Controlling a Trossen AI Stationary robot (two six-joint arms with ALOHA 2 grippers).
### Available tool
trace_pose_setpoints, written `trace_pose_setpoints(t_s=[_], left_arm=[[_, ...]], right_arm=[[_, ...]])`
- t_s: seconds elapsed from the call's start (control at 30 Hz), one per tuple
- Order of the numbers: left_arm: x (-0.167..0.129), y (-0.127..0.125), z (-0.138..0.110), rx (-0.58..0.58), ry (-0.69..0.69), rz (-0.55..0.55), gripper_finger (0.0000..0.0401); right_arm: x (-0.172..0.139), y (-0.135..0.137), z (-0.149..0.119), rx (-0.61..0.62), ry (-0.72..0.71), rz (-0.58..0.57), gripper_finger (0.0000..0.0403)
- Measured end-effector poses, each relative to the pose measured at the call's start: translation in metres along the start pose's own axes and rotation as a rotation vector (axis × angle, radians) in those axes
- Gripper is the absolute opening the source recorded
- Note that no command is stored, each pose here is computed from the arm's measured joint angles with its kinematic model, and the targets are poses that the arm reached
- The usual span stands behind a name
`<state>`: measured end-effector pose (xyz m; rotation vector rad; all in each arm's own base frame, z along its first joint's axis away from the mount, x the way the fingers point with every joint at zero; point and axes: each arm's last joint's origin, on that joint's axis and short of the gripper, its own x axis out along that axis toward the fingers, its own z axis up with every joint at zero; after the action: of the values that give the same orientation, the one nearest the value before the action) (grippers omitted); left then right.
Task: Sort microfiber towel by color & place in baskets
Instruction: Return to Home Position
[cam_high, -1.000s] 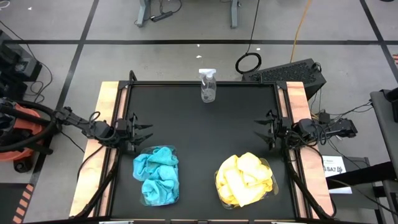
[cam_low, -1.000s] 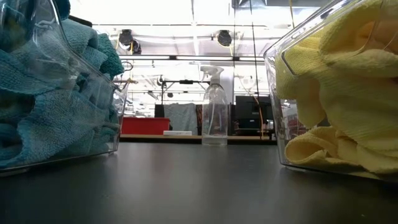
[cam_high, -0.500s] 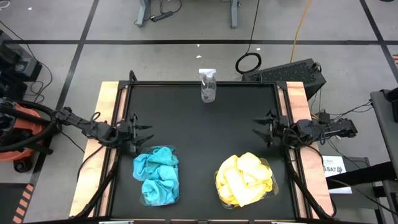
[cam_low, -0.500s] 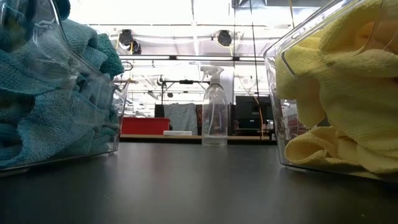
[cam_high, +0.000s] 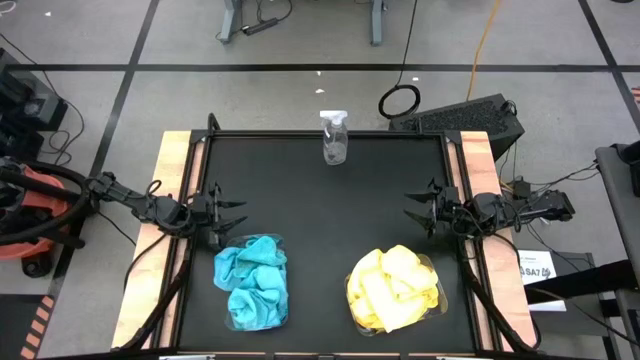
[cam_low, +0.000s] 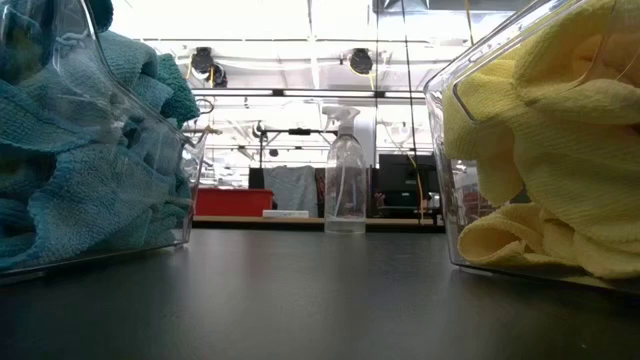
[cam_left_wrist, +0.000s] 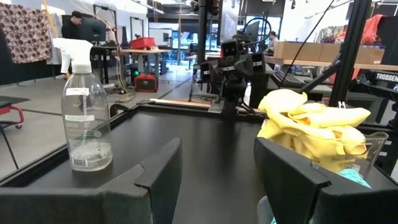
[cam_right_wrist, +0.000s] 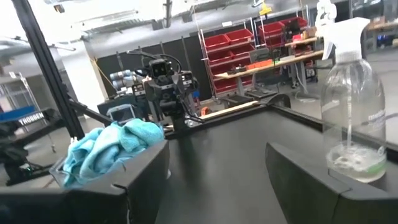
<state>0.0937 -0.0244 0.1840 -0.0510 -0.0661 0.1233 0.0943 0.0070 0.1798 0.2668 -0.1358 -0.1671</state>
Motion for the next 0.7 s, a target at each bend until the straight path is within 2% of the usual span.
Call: trace_pose_setpoints(t_s=[0.13, 0.7], left_arm=[[0.0, 0.0, -0.0003, 0.001, 0.002, 0.001, 0.0205], [0.0, 0.0, -0.0003, 0.001, 0.003, 0.001, 0.0206]], right_arm=[[0.0, 0.0, 0.0, 0.038, 0.0, 0.0, 0.0258], [0.0, 0.0, -0.0001, 0.04, 0.001, 0.0, 0.0258]])
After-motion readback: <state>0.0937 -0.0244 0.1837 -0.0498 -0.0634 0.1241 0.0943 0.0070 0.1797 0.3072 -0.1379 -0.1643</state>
